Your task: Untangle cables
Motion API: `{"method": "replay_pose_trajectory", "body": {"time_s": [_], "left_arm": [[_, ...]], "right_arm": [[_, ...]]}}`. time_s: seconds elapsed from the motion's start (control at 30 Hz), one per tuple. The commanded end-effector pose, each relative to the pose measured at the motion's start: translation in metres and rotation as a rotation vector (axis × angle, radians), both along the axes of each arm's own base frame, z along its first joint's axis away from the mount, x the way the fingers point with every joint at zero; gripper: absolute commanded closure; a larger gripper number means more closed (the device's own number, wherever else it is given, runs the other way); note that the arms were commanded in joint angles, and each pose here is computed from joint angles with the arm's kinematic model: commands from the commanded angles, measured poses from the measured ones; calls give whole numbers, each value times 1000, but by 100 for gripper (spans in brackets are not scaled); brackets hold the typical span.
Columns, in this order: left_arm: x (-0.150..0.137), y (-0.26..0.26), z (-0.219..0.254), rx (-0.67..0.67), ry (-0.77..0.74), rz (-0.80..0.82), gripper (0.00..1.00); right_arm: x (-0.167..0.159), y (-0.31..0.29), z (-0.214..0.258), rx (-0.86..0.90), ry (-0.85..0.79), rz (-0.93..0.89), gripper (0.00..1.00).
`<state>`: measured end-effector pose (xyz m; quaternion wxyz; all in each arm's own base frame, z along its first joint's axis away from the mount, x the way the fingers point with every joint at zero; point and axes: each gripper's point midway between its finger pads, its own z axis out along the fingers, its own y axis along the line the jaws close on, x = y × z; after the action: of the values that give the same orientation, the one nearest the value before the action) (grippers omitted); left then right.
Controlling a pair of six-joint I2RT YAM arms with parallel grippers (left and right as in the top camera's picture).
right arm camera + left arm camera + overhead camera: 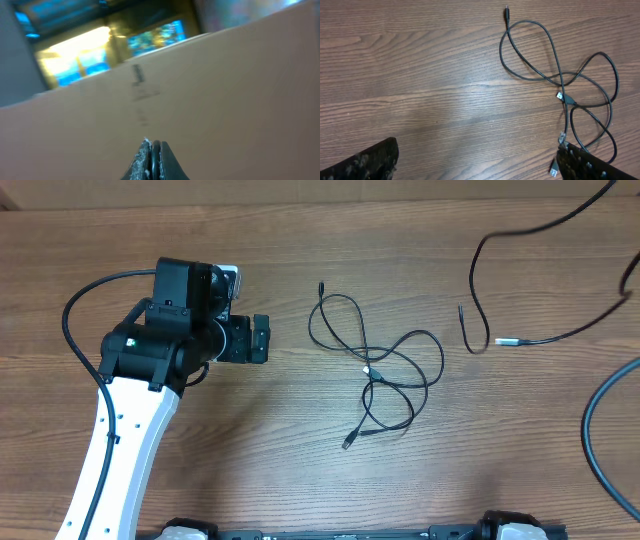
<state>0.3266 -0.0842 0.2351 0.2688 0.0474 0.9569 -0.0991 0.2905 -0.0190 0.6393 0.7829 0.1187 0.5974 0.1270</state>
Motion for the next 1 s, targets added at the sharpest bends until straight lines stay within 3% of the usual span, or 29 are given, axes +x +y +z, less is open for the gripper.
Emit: {"method": "replay_pose_trajectory", "body": {"time_s": [0.0, 0.27, 0.57, 0.97], "left_arm": [[5, 3, 5, 5, -14, 17, 0], [5, 3, 5, 5, -14, 17, 0], [5, 3, 5, 5, -14, 17, 0], [5, 3, 5, 5, -14, 17, 0]], "right_arm": [[2, -42, -3, -50, 29, -258, 96], [21, -102, -34, -152, 196, -645, 96], [38, -187, -72, -146, 333, -901, 96], [2, -325, -139, 24, 483, -1166, 96]]}}
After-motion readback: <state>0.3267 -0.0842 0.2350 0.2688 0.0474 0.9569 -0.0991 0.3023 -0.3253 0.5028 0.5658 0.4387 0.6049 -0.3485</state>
